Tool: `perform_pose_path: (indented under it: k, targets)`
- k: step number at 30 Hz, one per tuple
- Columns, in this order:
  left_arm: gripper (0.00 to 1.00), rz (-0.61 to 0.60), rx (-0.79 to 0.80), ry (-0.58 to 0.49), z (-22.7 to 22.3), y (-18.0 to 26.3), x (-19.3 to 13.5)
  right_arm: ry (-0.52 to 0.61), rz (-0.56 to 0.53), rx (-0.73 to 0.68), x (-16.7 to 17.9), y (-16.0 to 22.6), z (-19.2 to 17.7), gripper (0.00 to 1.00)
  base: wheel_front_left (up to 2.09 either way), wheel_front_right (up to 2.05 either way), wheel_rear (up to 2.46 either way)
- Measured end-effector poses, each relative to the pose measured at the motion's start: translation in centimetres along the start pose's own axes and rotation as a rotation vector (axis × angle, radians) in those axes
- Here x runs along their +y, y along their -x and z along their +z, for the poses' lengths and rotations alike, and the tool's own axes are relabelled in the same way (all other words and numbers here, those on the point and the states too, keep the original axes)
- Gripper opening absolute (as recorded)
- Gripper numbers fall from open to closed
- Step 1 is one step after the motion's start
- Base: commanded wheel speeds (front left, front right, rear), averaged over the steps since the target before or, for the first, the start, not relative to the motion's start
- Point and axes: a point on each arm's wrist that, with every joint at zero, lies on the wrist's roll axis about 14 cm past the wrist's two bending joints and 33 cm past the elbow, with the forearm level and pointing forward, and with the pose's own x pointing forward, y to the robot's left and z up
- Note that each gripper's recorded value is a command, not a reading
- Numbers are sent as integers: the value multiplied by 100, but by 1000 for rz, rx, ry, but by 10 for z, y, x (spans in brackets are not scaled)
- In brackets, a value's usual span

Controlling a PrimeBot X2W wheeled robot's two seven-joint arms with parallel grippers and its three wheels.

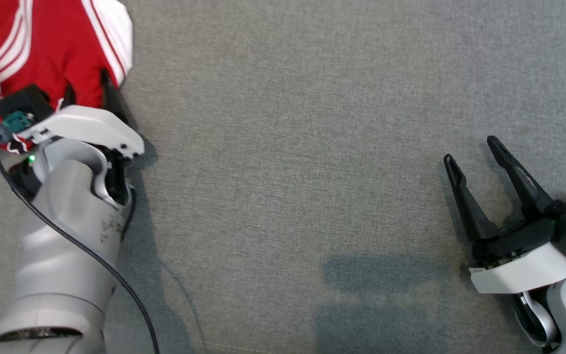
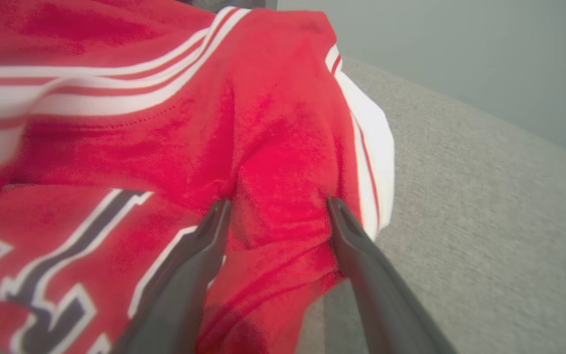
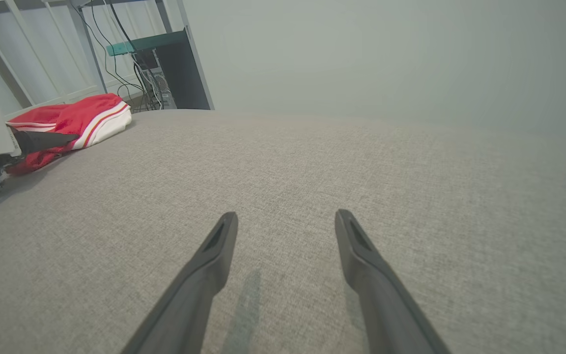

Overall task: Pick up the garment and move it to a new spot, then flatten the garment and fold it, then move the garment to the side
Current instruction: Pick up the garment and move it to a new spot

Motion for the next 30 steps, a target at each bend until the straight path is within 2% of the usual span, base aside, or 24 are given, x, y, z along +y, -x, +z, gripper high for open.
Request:
perform_pose_path:
  k: [7, 9, 21, 30]
  targets:
    - [100, 44, 26, -60, -2, -36, 5, -3, -28, -5, -18, -5, -6, 100, 0, 0, 0]
    - [0, 48, 24, -65, -3, -39, 4, -3, -35, -9, -20, -5, -6, 100, 0, 0, 0]
    - [0, -3, -65, -85, 20, -27, -7, 0, -35, -20, -15, -3, 4, 100, 0, 0, 0]
    - [0, -104, -344, -72, 98, 14, -26, -8, -47, -73, -1, 6, 32, 100, 0, 0, 0]
